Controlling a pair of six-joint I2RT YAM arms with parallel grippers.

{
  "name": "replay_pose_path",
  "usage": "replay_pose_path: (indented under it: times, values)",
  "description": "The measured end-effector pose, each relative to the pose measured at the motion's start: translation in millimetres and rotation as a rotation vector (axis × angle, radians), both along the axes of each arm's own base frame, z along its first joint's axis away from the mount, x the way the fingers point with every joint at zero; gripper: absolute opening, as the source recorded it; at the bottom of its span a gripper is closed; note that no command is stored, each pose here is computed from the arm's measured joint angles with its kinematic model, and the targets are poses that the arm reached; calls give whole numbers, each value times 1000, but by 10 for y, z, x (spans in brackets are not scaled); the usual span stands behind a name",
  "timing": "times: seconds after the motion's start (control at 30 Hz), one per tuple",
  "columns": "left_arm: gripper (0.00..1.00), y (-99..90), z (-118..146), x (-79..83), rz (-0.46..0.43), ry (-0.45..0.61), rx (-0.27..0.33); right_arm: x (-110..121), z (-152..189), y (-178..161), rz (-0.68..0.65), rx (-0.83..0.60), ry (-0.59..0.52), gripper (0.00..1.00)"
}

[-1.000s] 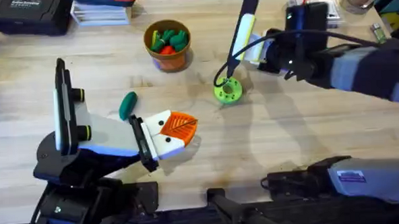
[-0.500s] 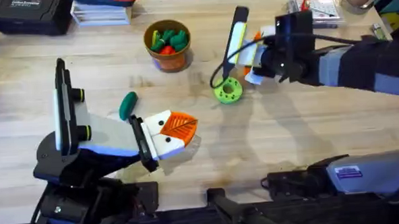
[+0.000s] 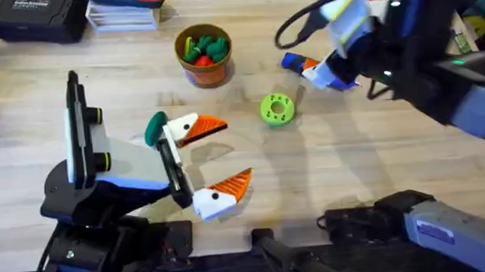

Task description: Pick up the gripper from the table and insert it into the empty holder that is missing its gripper. Then pick up a screw, insert it into the mounting hole, and use the screwdriver to tighten it. Finally, clean up the table by picking up the vegetable and placing it into the bucket.

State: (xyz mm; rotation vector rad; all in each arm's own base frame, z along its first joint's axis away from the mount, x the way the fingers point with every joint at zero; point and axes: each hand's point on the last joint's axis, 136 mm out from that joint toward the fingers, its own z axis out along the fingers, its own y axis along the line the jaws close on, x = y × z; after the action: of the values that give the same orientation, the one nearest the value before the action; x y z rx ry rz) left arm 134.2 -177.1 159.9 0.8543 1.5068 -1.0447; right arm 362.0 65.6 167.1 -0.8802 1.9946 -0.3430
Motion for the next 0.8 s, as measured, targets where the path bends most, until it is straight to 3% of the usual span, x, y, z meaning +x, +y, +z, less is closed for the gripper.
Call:
replay_pose_path:
  times: [0.17, 0.27, 0.4, 0.57, 0.67, 0.8]
  values:
    - [985, 81, 51, 186, 115, -44, 4, -266, 228, 103, 30, 126, -1, 994]
    - [985, 207, 83, 370, 252, -27, 10, -358, 254, 137, 43, 158, 14, 994]
    - [985, 466, 249, 529, 455, 40, 64, -390, 292, 166, 39, 204, 15, 994]
    - [985, 895, 458, 657, 720, 204, 229, -404, 326, 183, 16, 263, 18, 994]
    - [985, 1144, 408, 757, 848, 323, 391, -407, 326, 192, 7, 286, 24, 994]
    - [985, 1338, 222, 976, 937, 426, 584, -409, 326, 198, 2, 300, 27, 994]
